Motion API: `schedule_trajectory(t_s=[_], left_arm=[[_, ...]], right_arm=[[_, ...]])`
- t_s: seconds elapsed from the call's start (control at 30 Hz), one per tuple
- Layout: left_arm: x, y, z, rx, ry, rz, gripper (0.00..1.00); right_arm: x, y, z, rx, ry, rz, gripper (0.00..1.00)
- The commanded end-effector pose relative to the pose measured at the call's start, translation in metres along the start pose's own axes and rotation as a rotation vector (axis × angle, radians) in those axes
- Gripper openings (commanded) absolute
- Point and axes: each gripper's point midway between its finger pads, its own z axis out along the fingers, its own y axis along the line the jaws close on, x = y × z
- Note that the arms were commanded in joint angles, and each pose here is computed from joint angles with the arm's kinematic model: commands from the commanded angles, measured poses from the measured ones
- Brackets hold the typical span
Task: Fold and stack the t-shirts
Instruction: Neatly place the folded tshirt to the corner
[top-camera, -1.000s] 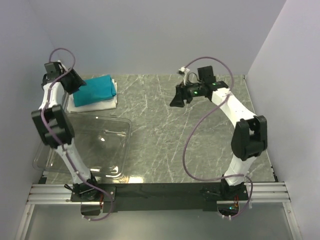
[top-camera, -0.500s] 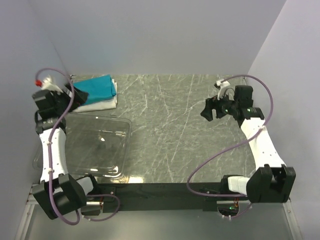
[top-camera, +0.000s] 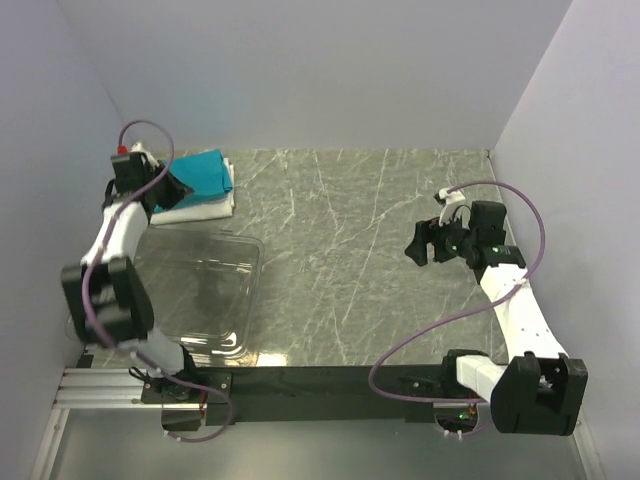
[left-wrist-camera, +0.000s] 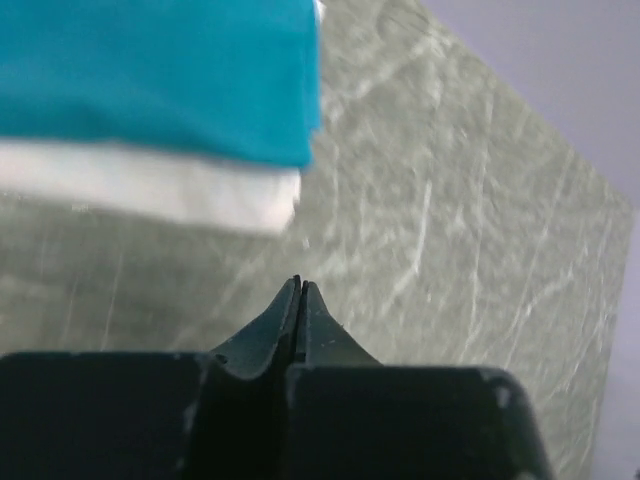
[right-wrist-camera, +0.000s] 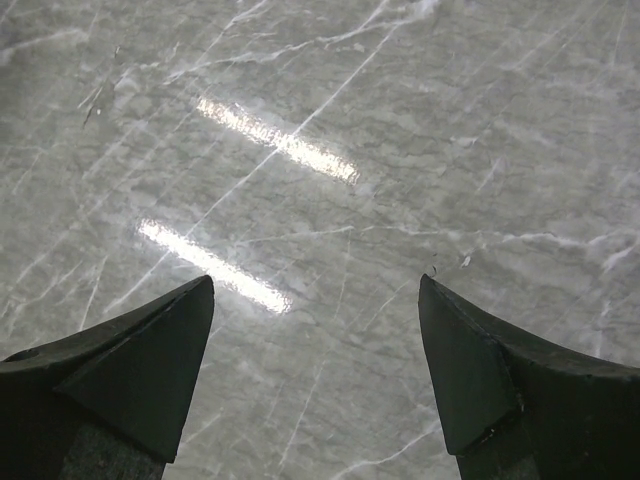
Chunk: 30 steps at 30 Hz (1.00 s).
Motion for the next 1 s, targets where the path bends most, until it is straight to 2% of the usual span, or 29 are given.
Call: schedule_trajectory(t_s=[0.0, 0.07, 0.1, 0.13, 0.23, 0.47, 0.73, 0.87, 0.97], left_arm=[[-0.044, -0.016, 0.037, 0.060, -0.047, -0.048, 0.00], [-0.040, -0.003, 0.066, 0.038, 0.010, -0.080, 0.00], [-0.057, -0.010, 0.071, 0.047, -0.008, -0.069, 0.00], [-0.049, 0.001, 0.087, 0.027, 0.030, -0.081, 0.00], [-0.054, 0.007, 0.101, -0.001, 0.057, -0.081, 0.00], [-0.005, 0.057, 0.135, -0.126, 0.199, -0.131, 0.00], [0.032, 0.080, 0.147, -0.157, 0.271, -0.175, 0.00], [0.019, 0.069, 0.148, -0.107, 0.238, -0.151, 0.00], [-0.013, 0.036, 0.139, -0.003, 0.174, -0.110, 0.03]], right_arm=[[-0.016, 0.004, -0.005, 0.002, -0.078, -0.021, 0.89], [-0.018, 0.002, -0.006, 0.015, -0.081, -0.022, 0.89], [-0.018, 0.002, -0.006, 0.016, -0.079, -0.020, 0.89], [-0.019, 0.000, -0.006, 0.022, -0.079, -0.021, 0.89], [-0.021, -0.004, -0.006, 0.044, -0.080, -0.020, 0.89], [-0.019, -0.013, -0.002, 0.077, -0.065, -0.013, 0.89], [-0.018, -0.020, 0.001, 0.097, -0.052, -0.002, 0.89], [-0.017, -0.022, 0.003, 0.100, -0.047, 0.002, 0.89], [-0.018, -0.022, 0.003, 0.100, -0.047, 0.000, 0.89]])
